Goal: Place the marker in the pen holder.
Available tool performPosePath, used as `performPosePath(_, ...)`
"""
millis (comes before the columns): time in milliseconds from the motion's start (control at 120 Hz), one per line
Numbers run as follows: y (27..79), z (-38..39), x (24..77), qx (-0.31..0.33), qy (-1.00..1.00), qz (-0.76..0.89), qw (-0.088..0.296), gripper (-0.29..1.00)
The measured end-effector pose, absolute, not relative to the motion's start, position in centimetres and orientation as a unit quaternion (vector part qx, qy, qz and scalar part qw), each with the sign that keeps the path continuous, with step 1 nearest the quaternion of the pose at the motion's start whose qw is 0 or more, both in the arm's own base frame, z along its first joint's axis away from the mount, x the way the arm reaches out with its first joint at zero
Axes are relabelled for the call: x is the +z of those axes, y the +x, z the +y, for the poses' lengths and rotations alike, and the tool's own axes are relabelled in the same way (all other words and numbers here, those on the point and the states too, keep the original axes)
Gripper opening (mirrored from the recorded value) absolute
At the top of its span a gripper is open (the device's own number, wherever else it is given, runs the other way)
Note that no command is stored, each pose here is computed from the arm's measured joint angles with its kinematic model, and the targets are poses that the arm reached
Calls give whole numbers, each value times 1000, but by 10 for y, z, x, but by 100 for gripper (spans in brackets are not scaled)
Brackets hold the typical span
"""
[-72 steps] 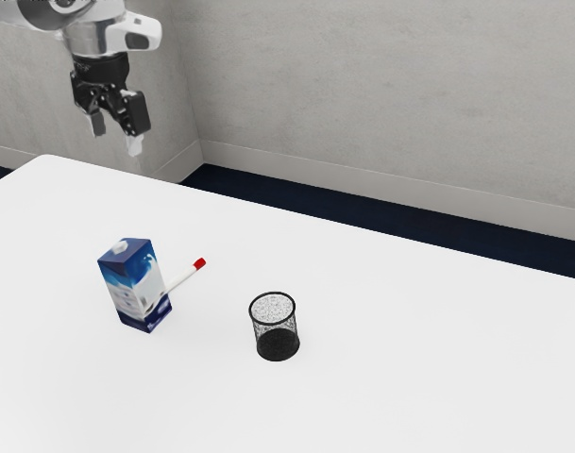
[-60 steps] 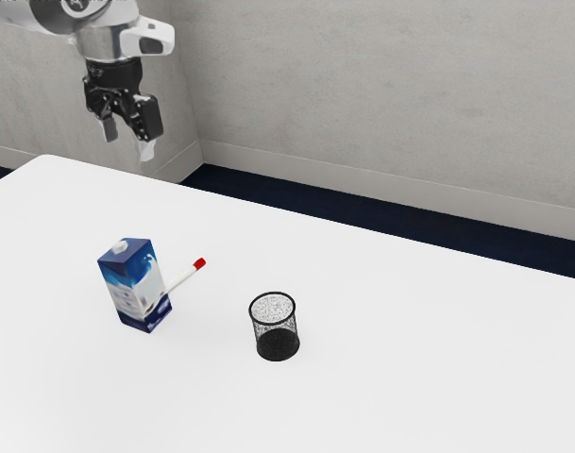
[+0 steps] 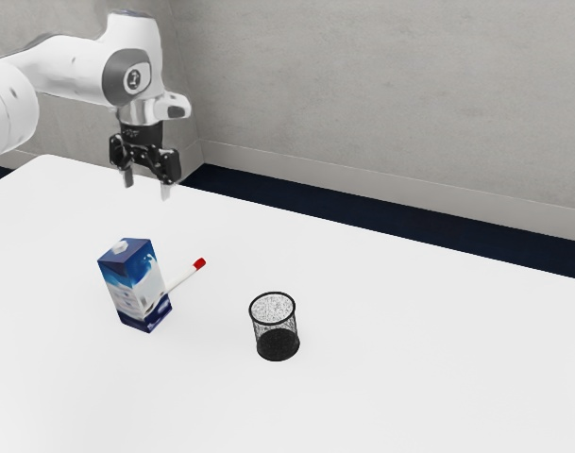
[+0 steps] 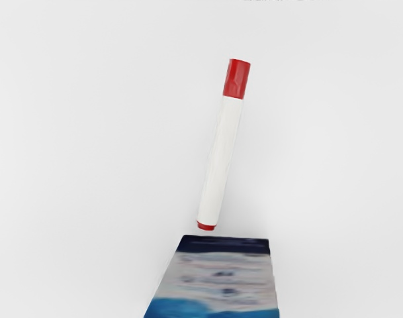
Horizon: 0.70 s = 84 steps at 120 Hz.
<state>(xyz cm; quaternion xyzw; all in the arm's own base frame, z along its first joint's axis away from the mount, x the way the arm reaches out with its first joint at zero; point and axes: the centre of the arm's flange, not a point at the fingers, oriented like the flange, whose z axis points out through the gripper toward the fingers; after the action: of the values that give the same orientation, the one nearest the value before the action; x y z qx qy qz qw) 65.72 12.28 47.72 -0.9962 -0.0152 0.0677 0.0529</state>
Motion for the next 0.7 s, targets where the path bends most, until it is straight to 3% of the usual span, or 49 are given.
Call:
performPosePath(425, 675, 155, 354, 78, -996, 16, 46, 70)
performPosePath(700, 682, 167, 303, 64, -996, 43, 36, 70)
